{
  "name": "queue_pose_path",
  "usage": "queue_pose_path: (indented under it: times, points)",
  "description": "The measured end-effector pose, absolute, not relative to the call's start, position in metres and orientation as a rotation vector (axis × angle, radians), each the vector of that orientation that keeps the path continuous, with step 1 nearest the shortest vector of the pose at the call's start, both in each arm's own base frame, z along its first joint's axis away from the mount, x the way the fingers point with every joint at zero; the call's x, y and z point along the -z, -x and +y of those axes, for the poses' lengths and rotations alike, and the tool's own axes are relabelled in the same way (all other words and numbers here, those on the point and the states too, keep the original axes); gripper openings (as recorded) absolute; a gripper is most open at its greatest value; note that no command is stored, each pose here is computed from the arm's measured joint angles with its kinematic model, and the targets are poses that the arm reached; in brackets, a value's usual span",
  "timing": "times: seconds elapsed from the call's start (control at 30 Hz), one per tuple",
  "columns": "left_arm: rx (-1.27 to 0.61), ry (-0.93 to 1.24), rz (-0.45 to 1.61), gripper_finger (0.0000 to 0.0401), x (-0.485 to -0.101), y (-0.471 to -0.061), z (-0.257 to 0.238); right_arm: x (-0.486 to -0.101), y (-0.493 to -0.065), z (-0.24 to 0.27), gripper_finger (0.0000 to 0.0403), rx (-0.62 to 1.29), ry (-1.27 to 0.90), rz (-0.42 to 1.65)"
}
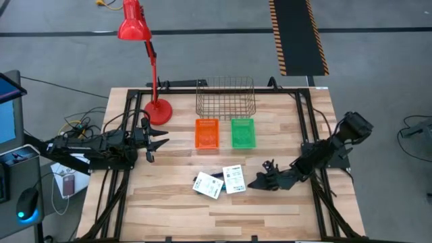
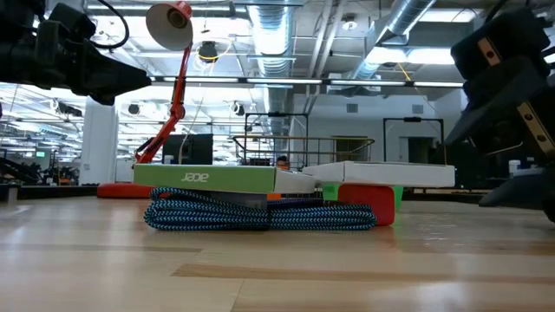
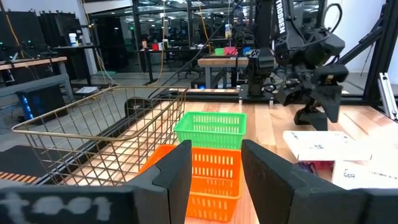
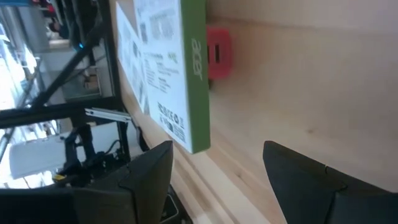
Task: Pick and place items into bin
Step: Put the white card reader box into the green bin
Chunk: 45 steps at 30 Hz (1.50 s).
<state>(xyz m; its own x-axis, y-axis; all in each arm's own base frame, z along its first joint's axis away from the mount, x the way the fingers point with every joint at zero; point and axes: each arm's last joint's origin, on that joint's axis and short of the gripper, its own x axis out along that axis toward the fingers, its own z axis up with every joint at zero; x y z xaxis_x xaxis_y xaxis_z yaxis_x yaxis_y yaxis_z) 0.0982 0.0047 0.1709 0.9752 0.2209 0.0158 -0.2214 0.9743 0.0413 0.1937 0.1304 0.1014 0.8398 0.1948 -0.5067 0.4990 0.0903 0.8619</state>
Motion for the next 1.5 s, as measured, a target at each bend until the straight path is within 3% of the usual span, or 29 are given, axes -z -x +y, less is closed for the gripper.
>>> queue_pose_path:
  times: [1.5]
  points:
    - [-0.223, -0.043, -0.012, 0.0130, -0.171, -0.098, 0.005, -0.104, -0.214, 0.128, 0.0245, 0.255, -1.493, 0.538]
